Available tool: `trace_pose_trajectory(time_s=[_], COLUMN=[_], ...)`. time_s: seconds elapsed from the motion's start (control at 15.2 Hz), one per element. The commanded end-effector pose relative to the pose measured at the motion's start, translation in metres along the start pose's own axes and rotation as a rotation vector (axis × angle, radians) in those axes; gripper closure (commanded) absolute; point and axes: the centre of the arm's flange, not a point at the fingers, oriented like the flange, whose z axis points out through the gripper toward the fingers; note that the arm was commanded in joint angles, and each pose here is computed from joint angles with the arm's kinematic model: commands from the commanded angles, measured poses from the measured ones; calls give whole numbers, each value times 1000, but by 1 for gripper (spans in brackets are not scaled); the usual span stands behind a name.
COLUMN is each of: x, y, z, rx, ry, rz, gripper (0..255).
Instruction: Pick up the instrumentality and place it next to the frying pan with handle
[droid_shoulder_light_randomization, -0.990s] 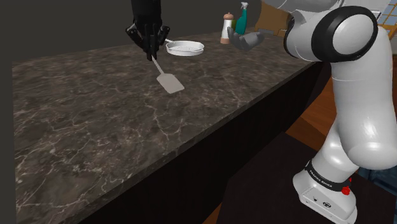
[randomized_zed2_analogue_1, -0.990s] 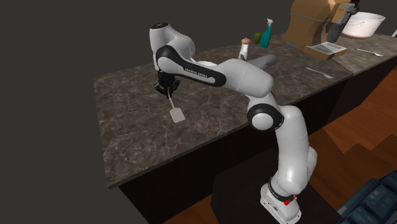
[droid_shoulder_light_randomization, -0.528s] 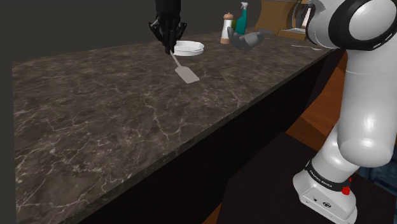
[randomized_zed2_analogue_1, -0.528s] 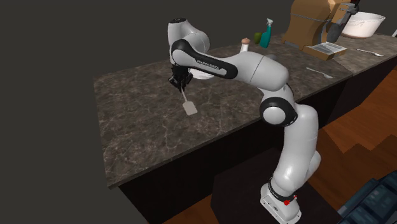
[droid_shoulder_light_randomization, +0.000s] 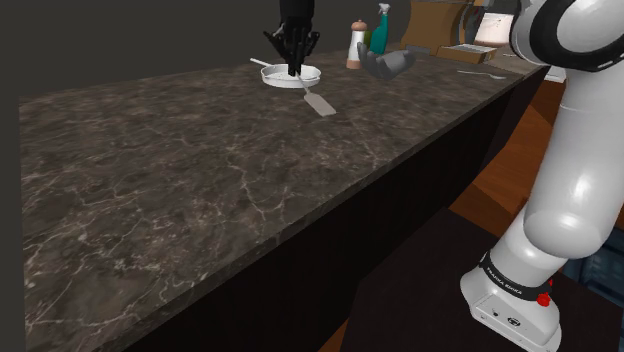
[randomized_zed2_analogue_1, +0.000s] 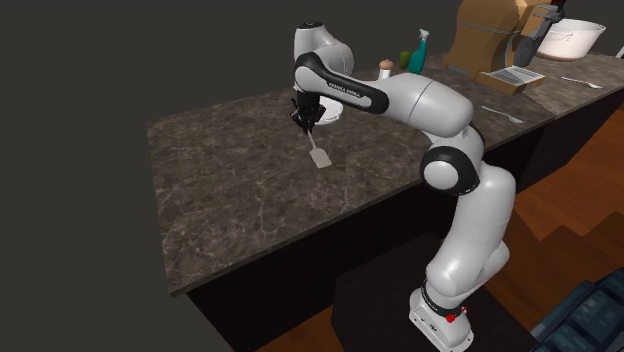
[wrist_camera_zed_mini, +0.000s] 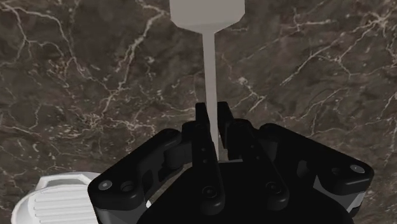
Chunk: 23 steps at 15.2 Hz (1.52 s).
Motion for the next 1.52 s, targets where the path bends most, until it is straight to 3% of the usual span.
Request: trace_pose_trajectory(time_s=[0.0,1.32,1.45], x=[3,49,50], y=[31,290,298], z=[0,3,8], rx=[0,0,0], ry=[0,0,0], rz=[-1,-1,-1], gripper=[255,255,255])
